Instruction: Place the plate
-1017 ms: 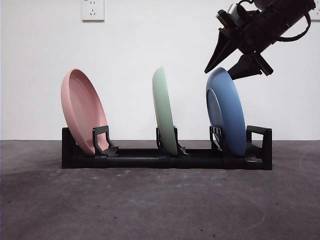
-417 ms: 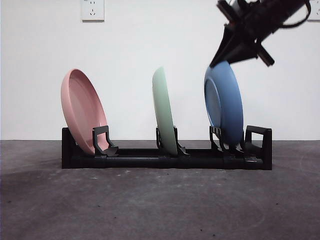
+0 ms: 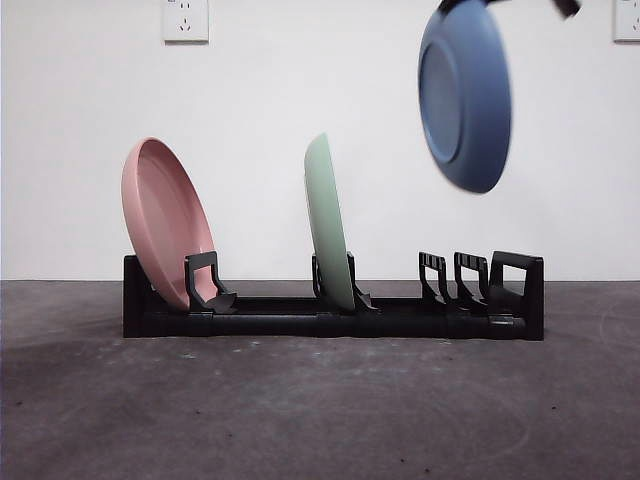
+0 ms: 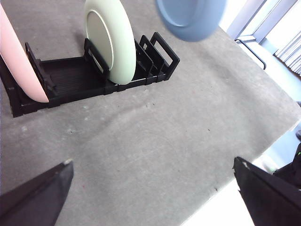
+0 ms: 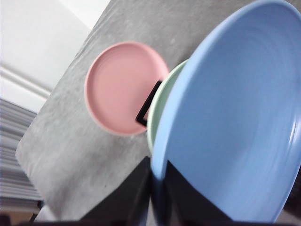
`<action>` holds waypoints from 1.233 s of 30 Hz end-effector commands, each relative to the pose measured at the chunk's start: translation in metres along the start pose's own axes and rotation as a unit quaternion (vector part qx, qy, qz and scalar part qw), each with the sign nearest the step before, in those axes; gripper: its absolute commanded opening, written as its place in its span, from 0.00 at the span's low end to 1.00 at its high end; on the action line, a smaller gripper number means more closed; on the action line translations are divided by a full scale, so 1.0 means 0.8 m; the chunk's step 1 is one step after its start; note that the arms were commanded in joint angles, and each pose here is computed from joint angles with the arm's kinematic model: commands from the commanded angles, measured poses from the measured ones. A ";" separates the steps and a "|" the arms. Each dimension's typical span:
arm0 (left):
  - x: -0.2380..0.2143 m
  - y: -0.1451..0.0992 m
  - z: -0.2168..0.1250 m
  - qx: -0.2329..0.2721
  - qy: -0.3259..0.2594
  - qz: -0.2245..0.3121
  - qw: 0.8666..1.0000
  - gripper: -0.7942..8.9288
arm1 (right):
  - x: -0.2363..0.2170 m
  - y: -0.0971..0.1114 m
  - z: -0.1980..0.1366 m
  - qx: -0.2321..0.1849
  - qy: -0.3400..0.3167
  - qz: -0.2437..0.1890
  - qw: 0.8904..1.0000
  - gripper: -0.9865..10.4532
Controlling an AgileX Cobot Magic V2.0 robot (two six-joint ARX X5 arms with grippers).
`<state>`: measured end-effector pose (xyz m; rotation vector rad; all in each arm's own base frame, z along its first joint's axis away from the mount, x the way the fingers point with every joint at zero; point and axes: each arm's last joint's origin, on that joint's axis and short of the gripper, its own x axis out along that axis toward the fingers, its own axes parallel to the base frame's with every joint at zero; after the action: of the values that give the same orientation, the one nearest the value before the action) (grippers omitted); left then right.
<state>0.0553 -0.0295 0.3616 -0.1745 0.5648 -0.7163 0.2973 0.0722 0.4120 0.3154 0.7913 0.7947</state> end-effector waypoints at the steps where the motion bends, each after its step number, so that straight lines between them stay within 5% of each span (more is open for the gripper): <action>1: -0.007 -0.005 0.006 0.024 -0.015 -0.005 1.000 0.62 | -0.020 0.027 -0.004 -0.050 -0.004 0.012 0.999 0.10; 13: -0.007 -0.006 0.015 0.053 -0.047 -0.008 0.997 0.62 | -0.040 0.117 -0.094 -0.174 0.087 0.034 0.980 0.10; 22: -0.007 -0.006 0.015 0.053 -0.047 -0.008 0.997 0.62 | 0.000 0.139 -0.185 -0.207 0.159 -0.040 0.964 0.10; 37: -0.007 -0.006 0.015 0.053 -0.047 -0.008 0.997 0.62 | 0.136 0.181 -0.295 -0.329 0.224 -0.157 0.904 0.10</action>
<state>0.0584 -0.0303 0.3675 -0.1347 0.4805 -0.7330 0.0986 0.2333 0.2785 -0.5965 0.9132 0.7949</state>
